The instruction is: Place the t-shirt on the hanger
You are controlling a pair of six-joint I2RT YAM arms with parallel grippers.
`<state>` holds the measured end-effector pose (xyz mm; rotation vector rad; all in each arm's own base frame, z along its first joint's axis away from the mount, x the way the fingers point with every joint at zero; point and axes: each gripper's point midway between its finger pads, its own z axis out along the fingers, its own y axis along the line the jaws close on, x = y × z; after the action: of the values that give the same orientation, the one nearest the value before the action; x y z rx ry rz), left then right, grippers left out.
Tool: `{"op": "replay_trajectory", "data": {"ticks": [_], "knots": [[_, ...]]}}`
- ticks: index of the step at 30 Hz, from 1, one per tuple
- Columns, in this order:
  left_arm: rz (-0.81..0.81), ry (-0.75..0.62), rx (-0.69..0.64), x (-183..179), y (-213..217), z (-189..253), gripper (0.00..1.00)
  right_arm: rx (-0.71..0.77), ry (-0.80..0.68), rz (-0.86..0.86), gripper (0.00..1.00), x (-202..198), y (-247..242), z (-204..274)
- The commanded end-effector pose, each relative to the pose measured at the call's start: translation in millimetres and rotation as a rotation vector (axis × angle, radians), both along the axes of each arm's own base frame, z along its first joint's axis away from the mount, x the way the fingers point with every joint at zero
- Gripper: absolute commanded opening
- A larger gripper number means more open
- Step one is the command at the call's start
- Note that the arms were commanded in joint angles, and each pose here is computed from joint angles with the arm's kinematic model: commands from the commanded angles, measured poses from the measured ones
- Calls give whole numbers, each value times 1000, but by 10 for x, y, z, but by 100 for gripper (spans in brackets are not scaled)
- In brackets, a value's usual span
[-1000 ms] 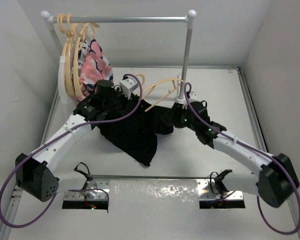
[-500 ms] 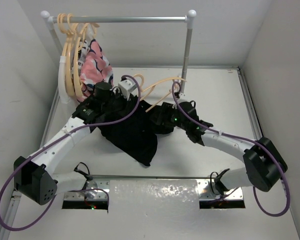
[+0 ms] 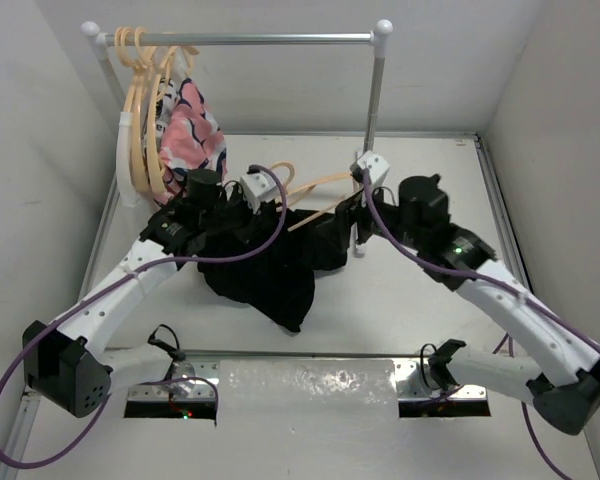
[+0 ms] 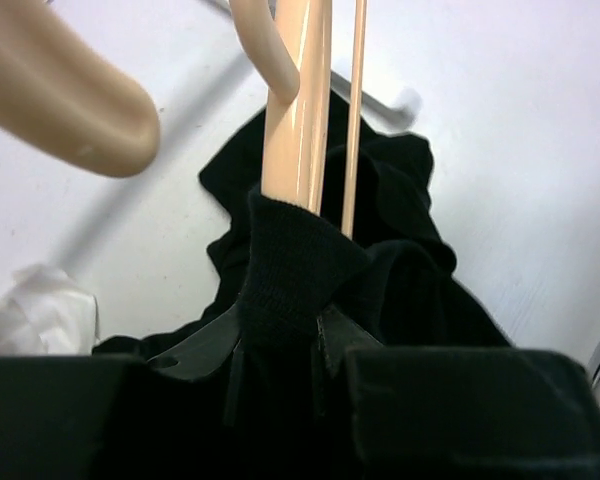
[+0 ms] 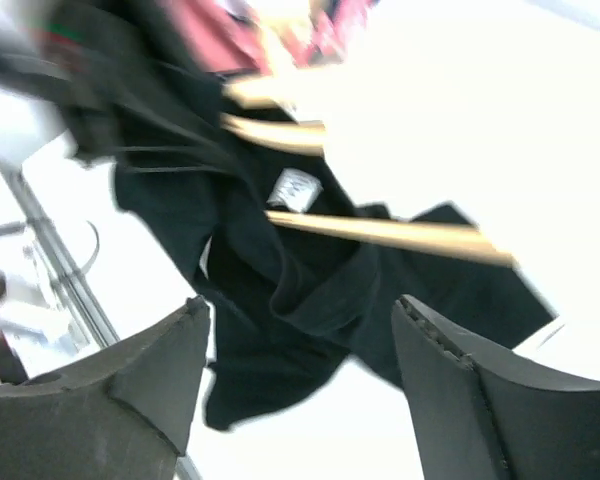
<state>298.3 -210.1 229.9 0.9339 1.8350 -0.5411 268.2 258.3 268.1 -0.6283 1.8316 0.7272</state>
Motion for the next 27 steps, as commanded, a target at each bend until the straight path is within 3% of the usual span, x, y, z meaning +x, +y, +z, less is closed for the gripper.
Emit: {"op": "replay_trajectory", "data": {"ticks": [1, 5, 11, 13, 17, 19, 20, 23, 24, 25, 27], "knots": [[-213, -125, 49, -202, -74, 133, 0, -190, -185, 237, 73, -341, -117, 350], [-396, -171, 91, -416, -129, 125, 0, -307, -173, 360, 77, -372, -81, 361], [-481, -182, 58, -556, -194, 254, 0, -483, -101, 492, 81, -248, -52, 98], [-488, -185, 52, -573, -200, 290, 0, -460, -104, 554, 81, -274, 12, 122], [-514, -181, 35, -646, -213, 309, 0, -477, -46, 520, 74, -73, -12, -97], [-516, -193, 20, -670, -219, 355, 0, -457, -41, 513, 63, -26, 1, -146], [-506, -215, 3, -672, -223, 428, 0, -442, -23, 523, 49, -47, 27, -203], [-492, -248, -44, -686, -250, 568, 0, -393, 17, 560, 26, -137, 95, -236], [-491, -225, -72, -711, -272, 596, 0, -377, 5, 552, 6, -111, 120, -209], [-523, -214, -107, -782, -310, 643, 0, -369, 13, 548, 0, -124, 126, -236], [-541, -180, -173, -839, -373, 747, 0, -359, -9, 495, 0, -72, 138, -187]]}}
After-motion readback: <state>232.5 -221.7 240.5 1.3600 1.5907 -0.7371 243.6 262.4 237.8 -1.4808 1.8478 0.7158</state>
